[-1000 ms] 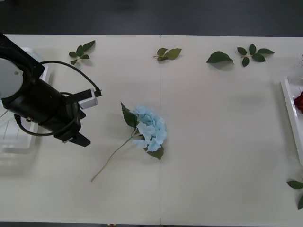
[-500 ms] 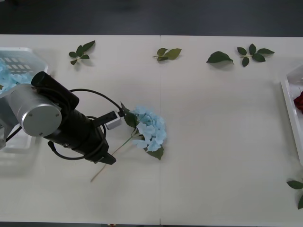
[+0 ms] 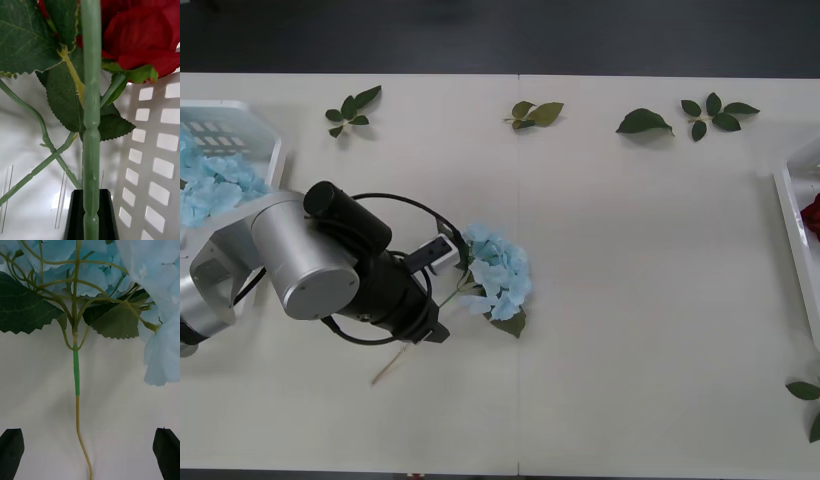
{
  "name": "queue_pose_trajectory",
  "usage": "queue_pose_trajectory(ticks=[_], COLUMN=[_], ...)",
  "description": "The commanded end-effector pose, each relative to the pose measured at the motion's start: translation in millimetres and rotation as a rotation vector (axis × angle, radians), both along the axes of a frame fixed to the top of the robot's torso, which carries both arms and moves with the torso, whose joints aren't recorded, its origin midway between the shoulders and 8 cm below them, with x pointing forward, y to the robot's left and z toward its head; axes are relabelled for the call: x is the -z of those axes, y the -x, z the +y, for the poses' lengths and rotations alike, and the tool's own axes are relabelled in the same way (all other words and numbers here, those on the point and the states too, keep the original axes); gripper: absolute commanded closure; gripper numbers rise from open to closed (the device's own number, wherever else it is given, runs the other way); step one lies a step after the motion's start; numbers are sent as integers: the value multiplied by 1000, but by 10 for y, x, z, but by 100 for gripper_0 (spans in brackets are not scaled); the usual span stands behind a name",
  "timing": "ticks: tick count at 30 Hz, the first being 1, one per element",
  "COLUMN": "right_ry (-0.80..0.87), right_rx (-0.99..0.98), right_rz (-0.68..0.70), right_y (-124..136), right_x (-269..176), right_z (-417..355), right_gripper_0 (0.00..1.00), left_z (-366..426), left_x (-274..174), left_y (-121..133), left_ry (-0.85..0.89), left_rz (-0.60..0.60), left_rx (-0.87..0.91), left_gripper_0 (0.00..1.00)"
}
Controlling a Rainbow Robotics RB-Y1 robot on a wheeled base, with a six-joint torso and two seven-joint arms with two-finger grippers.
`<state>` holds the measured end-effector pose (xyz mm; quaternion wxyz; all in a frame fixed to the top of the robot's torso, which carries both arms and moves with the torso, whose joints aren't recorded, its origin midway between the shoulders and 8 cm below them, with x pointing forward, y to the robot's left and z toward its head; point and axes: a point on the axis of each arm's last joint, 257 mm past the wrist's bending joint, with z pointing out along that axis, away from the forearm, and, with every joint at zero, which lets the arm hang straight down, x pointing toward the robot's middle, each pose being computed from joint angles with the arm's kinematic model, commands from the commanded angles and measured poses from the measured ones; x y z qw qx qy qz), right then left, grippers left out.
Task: Put the red flowers into the right box and the blue flowers into the left box
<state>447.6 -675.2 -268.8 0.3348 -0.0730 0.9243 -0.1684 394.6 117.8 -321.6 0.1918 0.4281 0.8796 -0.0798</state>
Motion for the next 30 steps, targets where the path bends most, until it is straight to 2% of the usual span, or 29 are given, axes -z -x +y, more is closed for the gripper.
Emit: queue_pose_trajectory(ticks=[1, 5, 8, 15, 22, 25, 26, 28, 29, 30], right_ry=[52, 69, 80, 44, -68, -158, -218, -260, -282, -293], right_rx=[-8, -25, -39, -99, -269, -338, -388, -474, -525, -548], right_rz=[-17, -9, -5, 43, 84, 74, 61, 47, 38, 37], right_y=[-56, -60, -69, -136, -321, -360, -389, -408, -410, -402], right_x=[-205, -205, -205, -220, -604, -735, -797, -853, -901, -911], right_z=[-133, -127, -113, 119, 849, 1250, 1532, 1866, 2059, 2142], right_gripper_0=[61, 32, 24, 17, 16, 16, 16, 17, 16, 16], left_z=[-125, -91, -75, -118, -186, -178, -171, -161, -157, -166], left_x=[-105, -25, 27, 143, 219, 248, 260, 266, 271, 271], left_y=[-86, -79, -77, -123, -155, -139, -136, -142, -139, -137], left_ry=[0, -29, -45, -53, -62, -72, -77, -82, -83, -82], left_rz=[-39, -42, -41, -29, -29, -30, -32, -37, -36, -36], left_rx=[-26, -30, -30, -46, -54, -49, -49, -48, -49, -48], left_gripper_0=[0, 0, 0, 0, 0, 7, 18, 44, 63, 74])
